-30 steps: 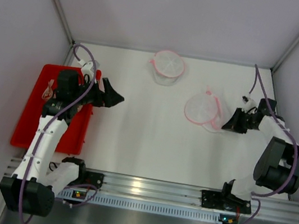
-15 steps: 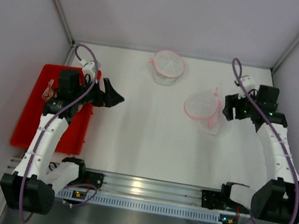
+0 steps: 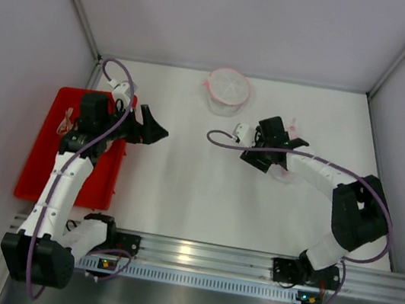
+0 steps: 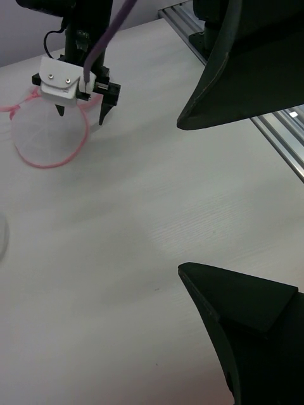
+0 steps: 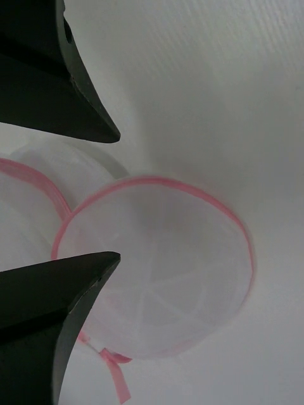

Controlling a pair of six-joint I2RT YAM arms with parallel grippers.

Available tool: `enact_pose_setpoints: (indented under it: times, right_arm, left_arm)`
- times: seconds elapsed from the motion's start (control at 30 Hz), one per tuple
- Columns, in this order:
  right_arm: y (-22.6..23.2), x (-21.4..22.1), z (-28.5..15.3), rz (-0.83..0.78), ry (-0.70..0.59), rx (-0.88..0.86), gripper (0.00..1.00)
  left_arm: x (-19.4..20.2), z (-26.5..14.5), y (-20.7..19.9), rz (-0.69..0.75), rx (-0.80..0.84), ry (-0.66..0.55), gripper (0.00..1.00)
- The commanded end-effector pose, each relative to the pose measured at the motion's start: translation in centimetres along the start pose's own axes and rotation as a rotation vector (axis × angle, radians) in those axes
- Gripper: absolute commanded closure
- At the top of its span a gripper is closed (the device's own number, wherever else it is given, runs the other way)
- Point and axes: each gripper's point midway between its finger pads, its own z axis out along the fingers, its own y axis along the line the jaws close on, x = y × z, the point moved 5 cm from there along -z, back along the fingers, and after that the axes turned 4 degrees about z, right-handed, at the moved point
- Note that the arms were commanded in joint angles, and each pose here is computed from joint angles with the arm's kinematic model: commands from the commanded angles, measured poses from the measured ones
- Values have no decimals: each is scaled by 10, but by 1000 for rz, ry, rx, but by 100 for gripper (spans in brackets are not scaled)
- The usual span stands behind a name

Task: Place the bra in the laundry bag and zip it closed
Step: Adjust the laundry bag at the center of the board, then open the laundry bag at the center of the board.

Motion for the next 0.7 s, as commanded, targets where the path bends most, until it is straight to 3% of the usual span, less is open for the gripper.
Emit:
enact_pose_setpoints:
  times: [0.0, 0.2, 0.47, 0.57, 0.67]
  right_arm:
    - [-14, -24, 1, -169, -21, 90, 27]
    - [3, -16, 23, -345, 29, 149, 27]
    - [6, -8, 48, -444, 103, 202, 34]
    - [3, -7, 54, -475, 110, 252, 44]
    - [3, -6, 57, -459, 124, 260, 65]
  left_arm:
    - [-16, -10, -7, 77, -3, -68, 8]
    - [-13, -8, -3, 83, -19, -63, 8]
    - [-15, -7, -2, 84, -19, -60, 8]
    - [-15, -7, -2, 84, -23, -62, 8]
    - [-16, -6, -1, 82, -27, -61, 8]
